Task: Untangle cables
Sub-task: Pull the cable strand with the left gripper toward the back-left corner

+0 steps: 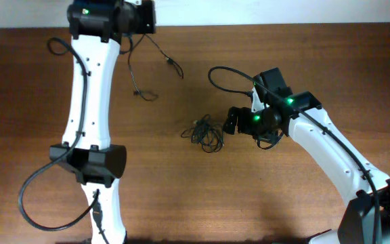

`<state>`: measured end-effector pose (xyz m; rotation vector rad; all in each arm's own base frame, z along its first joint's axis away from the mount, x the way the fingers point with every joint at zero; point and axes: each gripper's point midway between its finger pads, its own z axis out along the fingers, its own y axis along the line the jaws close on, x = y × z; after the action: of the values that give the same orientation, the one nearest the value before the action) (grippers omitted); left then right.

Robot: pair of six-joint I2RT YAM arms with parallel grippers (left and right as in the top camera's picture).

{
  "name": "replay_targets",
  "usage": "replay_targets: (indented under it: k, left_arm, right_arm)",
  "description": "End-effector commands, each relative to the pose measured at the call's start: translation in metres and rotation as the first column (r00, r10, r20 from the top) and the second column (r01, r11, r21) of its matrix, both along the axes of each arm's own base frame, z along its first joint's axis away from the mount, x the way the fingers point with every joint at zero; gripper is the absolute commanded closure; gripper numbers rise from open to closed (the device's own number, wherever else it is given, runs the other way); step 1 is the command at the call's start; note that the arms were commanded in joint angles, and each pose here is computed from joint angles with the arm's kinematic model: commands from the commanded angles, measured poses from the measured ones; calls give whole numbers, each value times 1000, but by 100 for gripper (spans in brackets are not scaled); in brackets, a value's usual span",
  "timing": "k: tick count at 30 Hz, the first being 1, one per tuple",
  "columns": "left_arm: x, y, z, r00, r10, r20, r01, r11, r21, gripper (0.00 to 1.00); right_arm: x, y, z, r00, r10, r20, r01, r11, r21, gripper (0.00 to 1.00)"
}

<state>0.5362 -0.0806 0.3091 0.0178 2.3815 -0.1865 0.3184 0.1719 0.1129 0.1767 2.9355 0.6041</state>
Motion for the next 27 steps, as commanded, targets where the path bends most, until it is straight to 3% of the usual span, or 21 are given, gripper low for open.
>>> replay_targets:
  k: [1,4,6,10,18,27]
  left_arm:
    - [11,26,9,998,59,29,-55,992,-113,100]
    - [10,-5,33,985,-140,98,165,929,-332,100]
    - [4,-24,58,942,-274,195,333,835,-437,100]
    - [-5,-47,88,861,-391,325,506,724,-469,100]
    - [21,-3,74,907,-282,313,401,807,-434,100]
    - [80,153,-17,971,-25,237,131,888,-440,98]
  right_arm:
    - [-1,-3,-3,1000,-2,-5,2,1000,-12,1]
    - [0,-2,-3,1000,-2,0,2,1000,-10,1]
    - [1,-2,-3,1000,-2,1,2,1000,-10,1]
    - [1,-2,-3,1000,-2,0,2,1000,-10,1]
    - [-1,-3,-3,1000,-2,-6,2,1000,-13,1]
    - [-6,-5,-5,1000,-2,-27,1,1000,-21,1]
